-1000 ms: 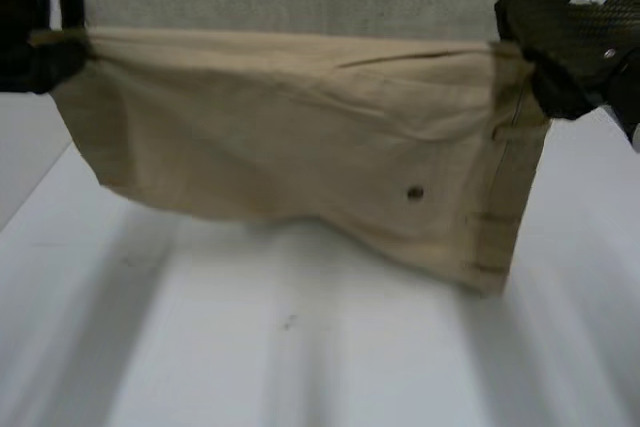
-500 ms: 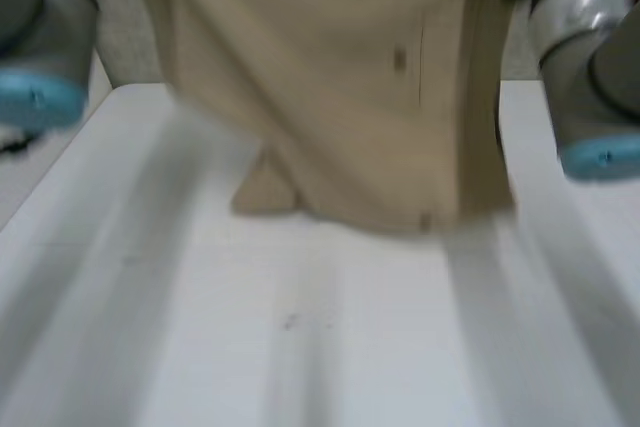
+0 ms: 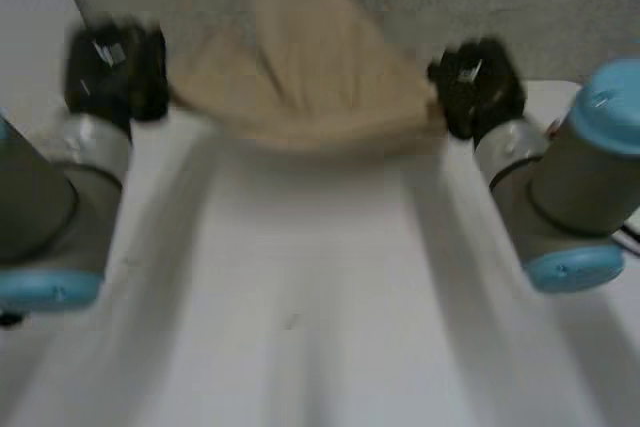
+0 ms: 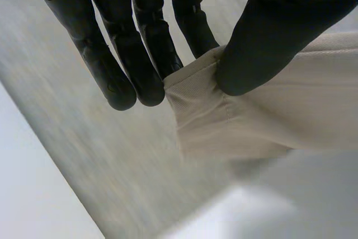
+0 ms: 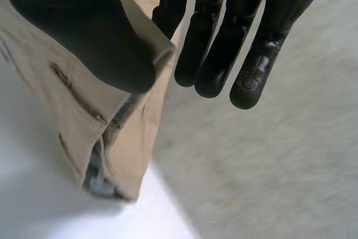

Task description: Fold the shorts.

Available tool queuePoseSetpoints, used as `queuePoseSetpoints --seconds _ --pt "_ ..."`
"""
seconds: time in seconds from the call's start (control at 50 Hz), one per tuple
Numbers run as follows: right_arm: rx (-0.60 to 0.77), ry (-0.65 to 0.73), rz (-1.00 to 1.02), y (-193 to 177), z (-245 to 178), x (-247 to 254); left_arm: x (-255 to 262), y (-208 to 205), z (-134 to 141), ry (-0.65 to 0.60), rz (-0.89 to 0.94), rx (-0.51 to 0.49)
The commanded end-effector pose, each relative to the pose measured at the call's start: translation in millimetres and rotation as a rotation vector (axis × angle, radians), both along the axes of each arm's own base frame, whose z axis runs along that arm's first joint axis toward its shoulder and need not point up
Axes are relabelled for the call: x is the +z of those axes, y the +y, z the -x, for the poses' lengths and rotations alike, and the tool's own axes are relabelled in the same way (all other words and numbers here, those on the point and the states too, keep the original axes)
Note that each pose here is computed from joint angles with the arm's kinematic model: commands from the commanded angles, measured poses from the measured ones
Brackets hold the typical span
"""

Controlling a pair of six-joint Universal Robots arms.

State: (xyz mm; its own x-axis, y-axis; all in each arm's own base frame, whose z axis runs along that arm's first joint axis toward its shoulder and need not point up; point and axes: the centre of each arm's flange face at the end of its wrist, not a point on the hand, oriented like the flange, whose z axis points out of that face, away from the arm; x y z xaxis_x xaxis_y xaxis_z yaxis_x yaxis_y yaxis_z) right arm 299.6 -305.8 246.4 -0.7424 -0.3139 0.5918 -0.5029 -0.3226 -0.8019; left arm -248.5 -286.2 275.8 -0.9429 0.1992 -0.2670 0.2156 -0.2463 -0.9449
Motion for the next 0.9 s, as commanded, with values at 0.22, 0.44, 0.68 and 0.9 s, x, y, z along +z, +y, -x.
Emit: queuePoseSetpoints --seconds 0.22,0.44,0.68,0.9 --pt "-0.006 0.219 -0.401 30 20 -84 -117 63 -7 -0.234 -0.467 -0.053" --pt "0.012 0.244 -0.394 67 36 -65 -93 110 -36 -0.312 -0.627 -0.042" --pt "0.088 0.639 -0.545 124 71 -82 -101 163 -48 -0.464 -0.742 -0.119" --pt "0.050 0.562 -0.476 110 68 -81 -47 101 -12 -0.359 -0.401 -0.132"
